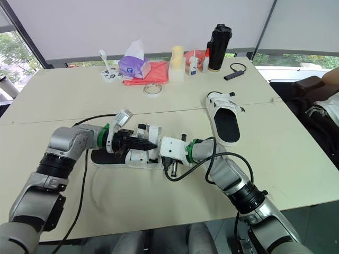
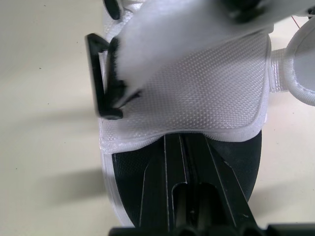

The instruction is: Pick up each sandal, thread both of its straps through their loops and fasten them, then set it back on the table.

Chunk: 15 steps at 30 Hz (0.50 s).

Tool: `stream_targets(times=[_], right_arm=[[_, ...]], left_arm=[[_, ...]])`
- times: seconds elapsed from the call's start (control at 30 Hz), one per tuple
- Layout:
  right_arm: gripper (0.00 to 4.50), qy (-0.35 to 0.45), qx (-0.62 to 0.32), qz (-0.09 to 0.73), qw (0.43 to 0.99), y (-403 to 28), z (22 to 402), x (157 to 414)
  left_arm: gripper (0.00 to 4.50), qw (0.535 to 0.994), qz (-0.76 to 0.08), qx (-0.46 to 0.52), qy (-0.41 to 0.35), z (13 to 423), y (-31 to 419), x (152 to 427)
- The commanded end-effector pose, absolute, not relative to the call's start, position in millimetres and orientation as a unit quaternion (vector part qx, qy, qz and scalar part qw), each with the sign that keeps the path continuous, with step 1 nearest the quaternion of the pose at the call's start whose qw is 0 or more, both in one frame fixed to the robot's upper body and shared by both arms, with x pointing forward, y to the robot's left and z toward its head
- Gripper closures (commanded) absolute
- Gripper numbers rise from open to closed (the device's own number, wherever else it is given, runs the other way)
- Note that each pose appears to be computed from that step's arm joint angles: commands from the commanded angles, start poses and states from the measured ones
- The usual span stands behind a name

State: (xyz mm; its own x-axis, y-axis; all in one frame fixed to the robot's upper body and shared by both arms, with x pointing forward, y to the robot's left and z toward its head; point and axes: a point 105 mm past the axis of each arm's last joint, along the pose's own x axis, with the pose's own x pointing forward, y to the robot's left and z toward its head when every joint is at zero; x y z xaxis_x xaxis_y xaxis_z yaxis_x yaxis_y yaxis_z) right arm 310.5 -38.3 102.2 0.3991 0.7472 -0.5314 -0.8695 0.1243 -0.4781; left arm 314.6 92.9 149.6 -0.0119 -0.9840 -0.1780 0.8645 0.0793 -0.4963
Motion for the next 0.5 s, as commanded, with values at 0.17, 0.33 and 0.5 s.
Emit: stream_targets(times=[0.17,0.33,0.5], right_arm=[[4.5,0.117,-0.377,0.552,0.735,-39.8,82.1,304.7],[4.5,0.118,-0.377,0.552,0.734,-40.1,82.1,304.4],[4.5,0.118,-0.377,0.552,0.735,-40.1,82.4,304.6]], left_arm=[[4.49,0.699,-0.662,-0.125,0.238,149.0,95.5,315.1],[4.49,0.705,-0.655,-0.13,0.238,147.8,97.4,316.5],[4.49,0.709,-0.649,-0.139,0.239,148.8,98.8,314.9]])
